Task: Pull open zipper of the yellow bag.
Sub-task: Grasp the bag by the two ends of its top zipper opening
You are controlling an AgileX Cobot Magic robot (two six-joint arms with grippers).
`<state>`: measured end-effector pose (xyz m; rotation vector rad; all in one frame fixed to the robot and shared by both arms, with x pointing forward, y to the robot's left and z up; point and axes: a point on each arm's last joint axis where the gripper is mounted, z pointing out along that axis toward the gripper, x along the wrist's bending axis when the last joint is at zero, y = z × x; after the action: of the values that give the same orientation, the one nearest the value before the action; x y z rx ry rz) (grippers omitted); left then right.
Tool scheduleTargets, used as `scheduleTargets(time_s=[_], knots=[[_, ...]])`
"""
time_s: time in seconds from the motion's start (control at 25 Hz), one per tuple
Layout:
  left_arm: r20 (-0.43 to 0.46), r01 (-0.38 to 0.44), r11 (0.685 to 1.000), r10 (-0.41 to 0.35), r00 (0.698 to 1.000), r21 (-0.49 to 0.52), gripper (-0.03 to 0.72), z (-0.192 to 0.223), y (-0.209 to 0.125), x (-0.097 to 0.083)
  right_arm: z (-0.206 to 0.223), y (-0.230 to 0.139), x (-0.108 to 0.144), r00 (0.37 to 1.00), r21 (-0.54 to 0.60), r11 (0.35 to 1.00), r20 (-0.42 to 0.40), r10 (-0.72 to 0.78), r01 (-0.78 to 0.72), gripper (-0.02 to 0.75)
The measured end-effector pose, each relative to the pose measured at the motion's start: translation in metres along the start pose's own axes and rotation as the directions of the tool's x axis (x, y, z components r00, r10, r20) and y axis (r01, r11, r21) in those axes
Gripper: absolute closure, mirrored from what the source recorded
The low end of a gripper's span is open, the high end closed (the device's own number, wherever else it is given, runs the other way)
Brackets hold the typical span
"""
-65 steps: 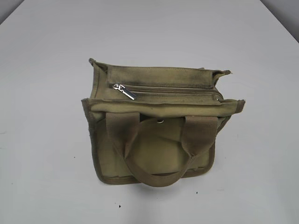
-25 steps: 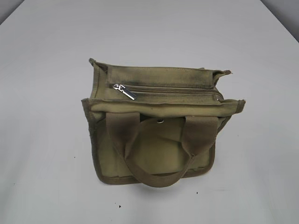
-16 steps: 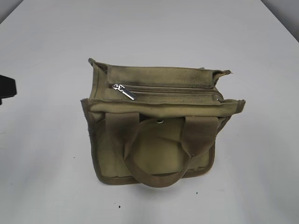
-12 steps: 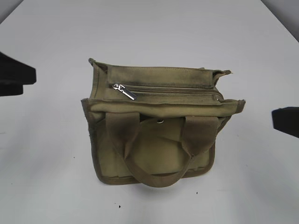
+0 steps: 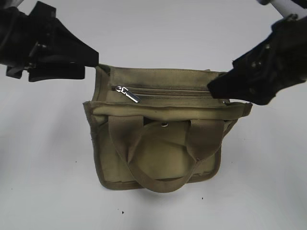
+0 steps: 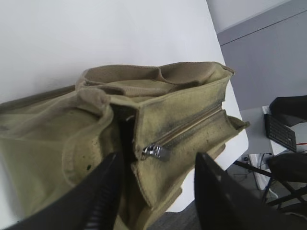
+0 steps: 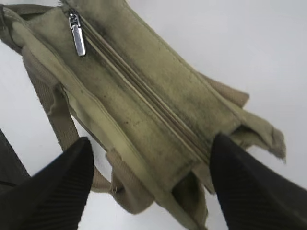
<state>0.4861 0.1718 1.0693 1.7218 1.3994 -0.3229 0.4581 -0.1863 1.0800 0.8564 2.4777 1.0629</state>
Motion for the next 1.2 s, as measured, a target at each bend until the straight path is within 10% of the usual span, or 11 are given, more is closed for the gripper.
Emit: scheduleTargets(time_s=[0.76, 1.2], knots=[[0.050, 0.128, 0.988, -0.133, 0.990, 0.086, 0.325, 0.061, 0.020, 0.011, 0.077, 0.060, 0.028, 0.965, 0.026, 0.973, -0.137, -0.225, 0.231, 0.155], [0.050, 0.090, 0.994, -0.093, 0.994, 0.063, 0.664, 0.059, 0.028, 0.006, 0.107, 0.072, 0.019, 0.966, 0.034, 0.973, -0.130, -0.224, 0.230, 0.290]])
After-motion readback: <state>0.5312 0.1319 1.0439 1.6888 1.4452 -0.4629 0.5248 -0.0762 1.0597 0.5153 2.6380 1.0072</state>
